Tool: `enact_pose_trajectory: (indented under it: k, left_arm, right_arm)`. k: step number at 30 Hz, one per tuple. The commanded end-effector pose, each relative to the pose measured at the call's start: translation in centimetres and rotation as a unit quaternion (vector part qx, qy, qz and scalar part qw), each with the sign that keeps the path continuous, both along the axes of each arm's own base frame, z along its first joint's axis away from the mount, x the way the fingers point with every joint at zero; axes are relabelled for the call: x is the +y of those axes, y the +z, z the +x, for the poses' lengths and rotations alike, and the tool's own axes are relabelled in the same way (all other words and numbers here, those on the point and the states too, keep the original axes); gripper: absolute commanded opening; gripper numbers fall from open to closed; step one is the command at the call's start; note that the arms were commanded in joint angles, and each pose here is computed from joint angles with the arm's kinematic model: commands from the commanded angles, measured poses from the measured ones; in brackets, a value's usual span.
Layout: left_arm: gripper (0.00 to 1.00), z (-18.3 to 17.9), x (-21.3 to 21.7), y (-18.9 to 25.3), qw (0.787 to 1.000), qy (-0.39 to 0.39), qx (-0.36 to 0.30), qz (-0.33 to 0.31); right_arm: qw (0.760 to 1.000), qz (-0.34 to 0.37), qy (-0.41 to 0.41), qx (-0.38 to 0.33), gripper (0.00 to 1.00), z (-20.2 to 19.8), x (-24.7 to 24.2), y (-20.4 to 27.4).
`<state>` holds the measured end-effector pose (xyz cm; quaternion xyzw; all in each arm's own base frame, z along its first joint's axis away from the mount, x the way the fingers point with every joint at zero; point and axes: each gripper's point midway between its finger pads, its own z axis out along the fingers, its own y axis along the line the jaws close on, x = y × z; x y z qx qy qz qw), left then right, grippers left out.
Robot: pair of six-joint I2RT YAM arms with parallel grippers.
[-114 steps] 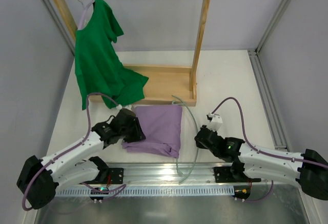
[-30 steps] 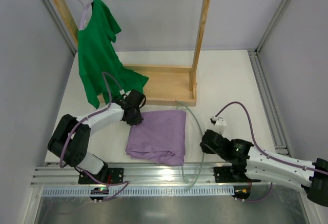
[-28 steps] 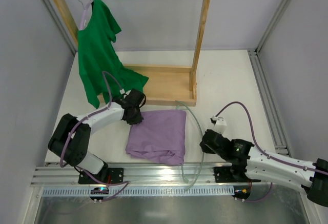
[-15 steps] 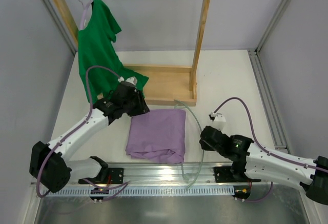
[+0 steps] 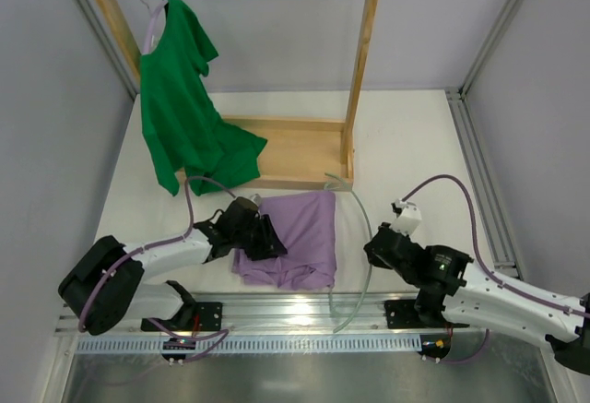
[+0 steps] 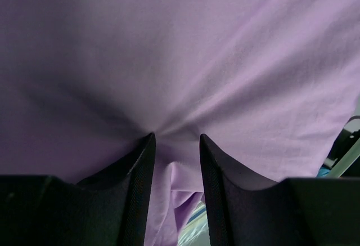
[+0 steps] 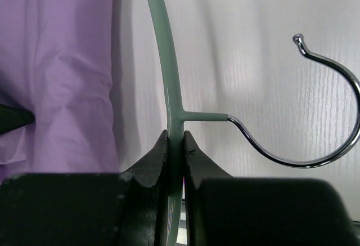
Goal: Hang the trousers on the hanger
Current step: Place trousers on hanger
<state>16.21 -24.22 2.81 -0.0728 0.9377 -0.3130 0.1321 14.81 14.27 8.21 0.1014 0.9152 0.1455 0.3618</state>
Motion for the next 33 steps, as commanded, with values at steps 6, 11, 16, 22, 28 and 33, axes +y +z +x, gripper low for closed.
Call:
enact_pose_trajectory:
  k: [6, 11, 16, 22, 28, 33]
  left_arm:
    - [0.38, 0.3, 1.7, -3.4, 0.997, 0.056, 0.027, 0.048]
    - [0.38, 1.7, 3.7, -0.5, 0.991, 0.047, -0.007, 0.127]
    - [0.42, 5.3, 2.5, 7.5, 0.987, 0.028, -0.096, 0.128]
    - [0.36, 5.0, 4.9, 8.4, 0.976, 0.025, -0.095, 0.194]
    - [0.19, 0.9, 7.4, 5.2, 0.978, 0.037, -0.055, 0.199]
    - [0.12, -0.1, 10.2, 1.9, 0.961, 0.057, -0.026, 0.268]
  right_arm:
    - [0.996, 0.045, -0.042, -0.057, 0.04, 1.5, -0.5, 2.4]
    - [0.997, 0.038, -0.045, -0.044, 0.04, 1.2, -0.7, 0.7]
    - [0.997, 0.041, -0.045, -0.036, 0.04, 0.7, -1.0, -0.4]
    - [0.998, 0.025, -0.047, -0.036, 0.04, 0.5, -1.8, -0.1]
    - [0.997, 0.020, -0.050, -0.050, 0.04, 0.8, -2.3, 1.2]
    - [0.997, 0.019, -0.048, -0.049, 0.04, 0.9, -2.1, 1.4]
